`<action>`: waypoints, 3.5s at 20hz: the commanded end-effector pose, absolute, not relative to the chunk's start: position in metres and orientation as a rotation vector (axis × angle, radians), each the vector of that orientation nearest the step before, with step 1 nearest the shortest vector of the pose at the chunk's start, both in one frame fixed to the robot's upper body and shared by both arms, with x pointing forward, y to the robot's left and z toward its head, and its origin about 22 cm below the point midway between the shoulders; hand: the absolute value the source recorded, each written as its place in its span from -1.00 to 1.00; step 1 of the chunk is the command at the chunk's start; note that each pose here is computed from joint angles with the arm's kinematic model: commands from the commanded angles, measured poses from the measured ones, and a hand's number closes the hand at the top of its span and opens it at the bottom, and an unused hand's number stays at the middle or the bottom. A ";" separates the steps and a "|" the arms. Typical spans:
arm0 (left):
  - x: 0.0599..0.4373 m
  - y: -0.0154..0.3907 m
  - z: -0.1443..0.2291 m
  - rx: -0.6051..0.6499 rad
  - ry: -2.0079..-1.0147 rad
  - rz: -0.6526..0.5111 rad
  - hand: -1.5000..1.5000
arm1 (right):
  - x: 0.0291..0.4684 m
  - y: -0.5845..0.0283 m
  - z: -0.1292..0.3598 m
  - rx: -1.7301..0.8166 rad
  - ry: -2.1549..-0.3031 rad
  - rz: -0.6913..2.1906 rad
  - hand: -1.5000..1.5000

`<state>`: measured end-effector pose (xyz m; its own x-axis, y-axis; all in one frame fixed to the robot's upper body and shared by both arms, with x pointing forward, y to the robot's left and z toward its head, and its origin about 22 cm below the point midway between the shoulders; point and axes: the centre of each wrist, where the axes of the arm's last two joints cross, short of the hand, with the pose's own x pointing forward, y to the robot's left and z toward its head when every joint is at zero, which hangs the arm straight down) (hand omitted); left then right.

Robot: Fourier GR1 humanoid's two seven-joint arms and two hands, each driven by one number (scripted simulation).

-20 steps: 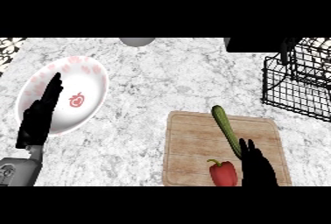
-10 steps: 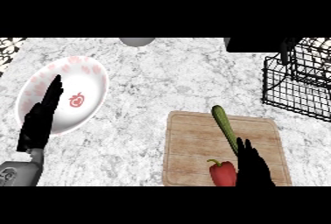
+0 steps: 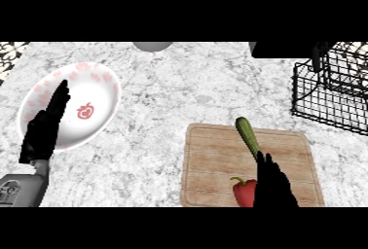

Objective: Pick the bell pepper from the cutting board and place it in the tiered basket

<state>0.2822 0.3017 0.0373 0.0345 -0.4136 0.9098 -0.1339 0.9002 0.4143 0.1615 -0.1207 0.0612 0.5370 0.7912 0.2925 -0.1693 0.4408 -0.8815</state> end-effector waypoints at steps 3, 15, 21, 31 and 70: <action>0.274 0.314 0.041 0.425 -1.534 -0.228 0.00 | 0.183 -0.112 0.062 -0.912 -0.695 0.636 -1.00; 0.270 0.301 0.029 0.437 -1.549 -0.233 0.00 | 0.175 -0.110 0.028 -0.910 -0.681 0.913 1.00; 0.284 0.286 0.027 0.429 -1.516 -0.232 0.00 | 0.169 -0.104 0.027 -0.816 -0.740 0.755 1.00; 0.286 0.292 0.031 0.422 -1.545 -0.242 0.00 | 0.248 -0.076 0.083 -0.820 -0.977 0.675 1.00; 0.275 0.305 0.037 0.439 -1.536 -0.220 0.00 | 0.376 -0.258 0.264 -1.588 -1.159 0.515 1.00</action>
<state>0.2802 0.2943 0.0315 0.0341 -0.4097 0.9116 -0.1275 0.9029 0.4106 0.3711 -0.2248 0.2682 0.3529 0.8708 0.3423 0.4448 0.1658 -0.8802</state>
